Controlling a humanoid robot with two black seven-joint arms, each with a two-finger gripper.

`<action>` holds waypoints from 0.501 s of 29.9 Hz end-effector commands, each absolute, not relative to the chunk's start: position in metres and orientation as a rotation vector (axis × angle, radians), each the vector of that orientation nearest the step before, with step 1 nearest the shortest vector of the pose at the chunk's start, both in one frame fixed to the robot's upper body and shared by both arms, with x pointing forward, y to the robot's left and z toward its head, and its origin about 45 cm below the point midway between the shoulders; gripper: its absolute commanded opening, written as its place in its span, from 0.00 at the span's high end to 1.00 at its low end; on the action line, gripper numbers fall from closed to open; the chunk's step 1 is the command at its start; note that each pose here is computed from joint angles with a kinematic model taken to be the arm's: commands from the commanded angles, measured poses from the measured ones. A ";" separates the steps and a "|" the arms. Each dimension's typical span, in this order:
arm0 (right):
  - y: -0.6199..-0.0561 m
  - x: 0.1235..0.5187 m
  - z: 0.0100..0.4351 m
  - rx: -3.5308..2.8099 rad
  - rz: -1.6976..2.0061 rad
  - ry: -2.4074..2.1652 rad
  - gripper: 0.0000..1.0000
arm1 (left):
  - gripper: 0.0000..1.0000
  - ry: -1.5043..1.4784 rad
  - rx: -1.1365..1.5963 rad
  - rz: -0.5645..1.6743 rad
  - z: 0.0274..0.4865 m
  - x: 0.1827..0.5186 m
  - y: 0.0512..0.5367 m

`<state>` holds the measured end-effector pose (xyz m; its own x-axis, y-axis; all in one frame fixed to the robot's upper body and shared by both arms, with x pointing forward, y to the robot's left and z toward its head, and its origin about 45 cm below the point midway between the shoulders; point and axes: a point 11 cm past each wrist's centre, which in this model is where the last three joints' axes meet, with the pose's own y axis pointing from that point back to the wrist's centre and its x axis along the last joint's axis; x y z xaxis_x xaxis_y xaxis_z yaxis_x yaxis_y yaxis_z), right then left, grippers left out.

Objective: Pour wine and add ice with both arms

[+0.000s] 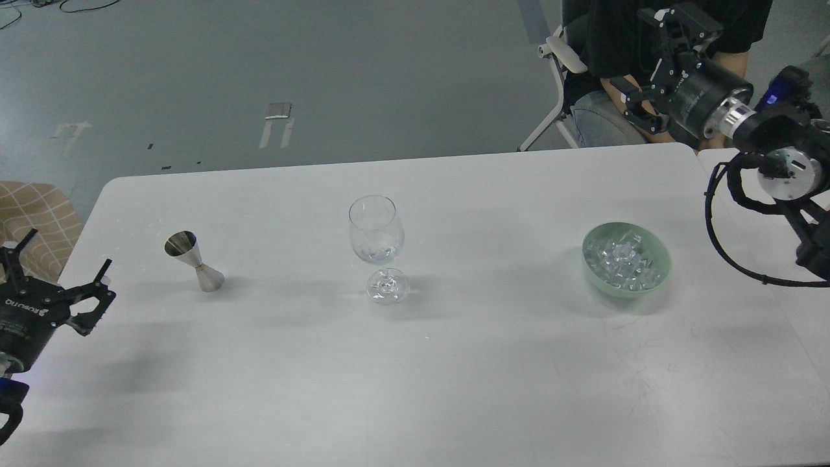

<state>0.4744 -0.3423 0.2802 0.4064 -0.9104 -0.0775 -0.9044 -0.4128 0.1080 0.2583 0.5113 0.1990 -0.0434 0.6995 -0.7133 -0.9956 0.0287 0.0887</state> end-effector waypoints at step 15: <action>-0.377 0.379 0.269 2.039 0.682 -1.116 0.00 | 0.02 0.320 -0.223 1.342 0.301 0.414 0.427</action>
